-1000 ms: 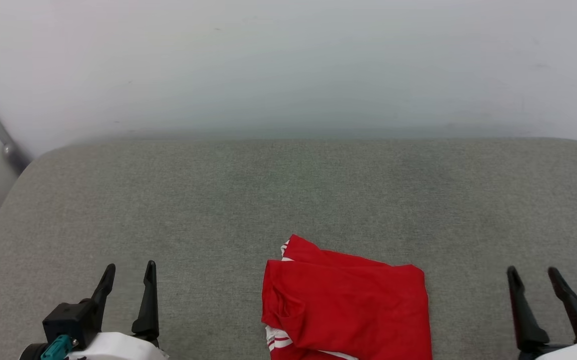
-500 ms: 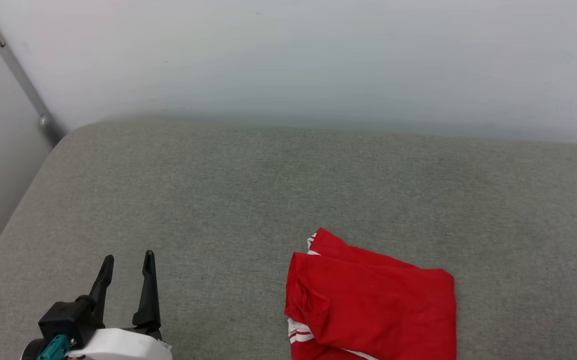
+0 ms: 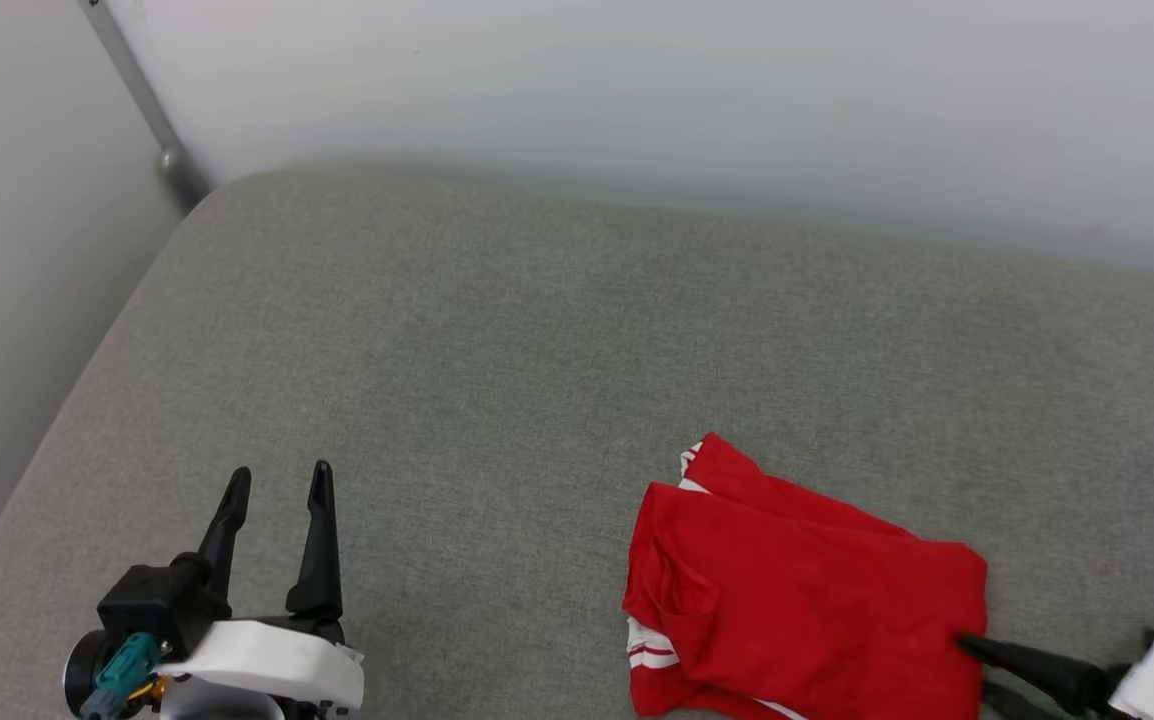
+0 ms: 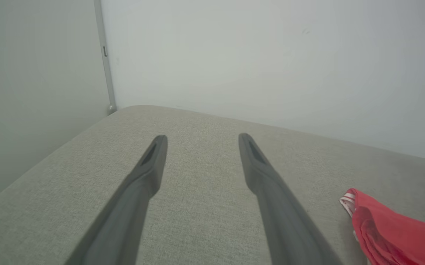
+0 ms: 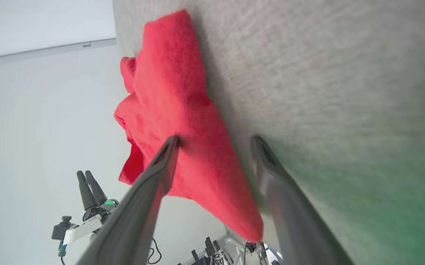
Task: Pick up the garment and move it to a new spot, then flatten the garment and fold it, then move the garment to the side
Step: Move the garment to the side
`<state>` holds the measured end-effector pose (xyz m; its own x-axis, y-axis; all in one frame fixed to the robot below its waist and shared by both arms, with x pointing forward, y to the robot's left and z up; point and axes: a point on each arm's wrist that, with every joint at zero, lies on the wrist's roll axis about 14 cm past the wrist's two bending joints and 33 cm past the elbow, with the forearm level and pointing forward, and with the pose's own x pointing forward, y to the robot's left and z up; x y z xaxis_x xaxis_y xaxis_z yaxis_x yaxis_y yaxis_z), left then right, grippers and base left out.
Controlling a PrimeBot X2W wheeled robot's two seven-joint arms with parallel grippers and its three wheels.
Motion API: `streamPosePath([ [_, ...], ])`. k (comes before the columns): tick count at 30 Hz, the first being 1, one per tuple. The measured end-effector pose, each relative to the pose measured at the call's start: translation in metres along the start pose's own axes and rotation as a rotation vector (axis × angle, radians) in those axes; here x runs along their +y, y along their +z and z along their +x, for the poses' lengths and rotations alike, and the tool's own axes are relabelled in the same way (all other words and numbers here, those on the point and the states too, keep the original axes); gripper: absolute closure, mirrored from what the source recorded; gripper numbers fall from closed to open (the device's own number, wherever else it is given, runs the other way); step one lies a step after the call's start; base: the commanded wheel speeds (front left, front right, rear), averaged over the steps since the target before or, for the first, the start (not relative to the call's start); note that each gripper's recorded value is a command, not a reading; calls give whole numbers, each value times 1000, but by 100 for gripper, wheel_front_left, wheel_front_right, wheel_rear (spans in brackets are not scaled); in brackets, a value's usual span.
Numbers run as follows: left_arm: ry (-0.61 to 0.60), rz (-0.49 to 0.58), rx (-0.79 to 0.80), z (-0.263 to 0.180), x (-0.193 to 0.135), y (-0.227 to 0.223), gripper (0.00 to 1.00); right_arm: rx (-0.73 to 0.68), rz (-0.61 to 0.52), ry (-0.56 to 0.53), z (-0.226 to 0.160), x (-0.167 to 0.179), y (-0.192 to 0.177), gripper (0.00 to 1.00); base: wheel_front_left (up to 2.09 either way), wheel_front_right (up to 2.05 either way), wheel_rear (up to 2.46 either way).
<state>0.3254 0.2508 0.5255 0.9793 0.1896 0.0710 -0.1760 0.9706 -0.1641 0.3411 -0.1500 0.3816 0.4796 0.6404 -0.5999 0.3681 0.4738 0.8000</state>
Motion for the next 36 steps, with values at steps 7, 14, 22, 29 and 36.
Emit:
streamPosePath([
  [7, 2, 6, 16, 8, 3, -5, 0, 134, 24, 82, 47, 29, -20, 9, 0, 0, 0],
  [14, 5, 9, 28, 9, 3, -10, 0, 157, -67, 66, 61, 40, -30, 100, 0, 0, 0],
  [22, -54, 19, 7, 12, -11, -6, 0, 90, -389, -50, 49, 47, -29, 100, 0, 0, 0],
  [29, -141, 14, -16, 14, -38, 0, 0, -15, -728, -251, 13, 30, -11, 100, 0, 0, 0],
  [36, -273, -9, -12, 24, -85, -3, 0, -184, -874, -423, -40, 11, 27, 100, 0, 0, 0],
])
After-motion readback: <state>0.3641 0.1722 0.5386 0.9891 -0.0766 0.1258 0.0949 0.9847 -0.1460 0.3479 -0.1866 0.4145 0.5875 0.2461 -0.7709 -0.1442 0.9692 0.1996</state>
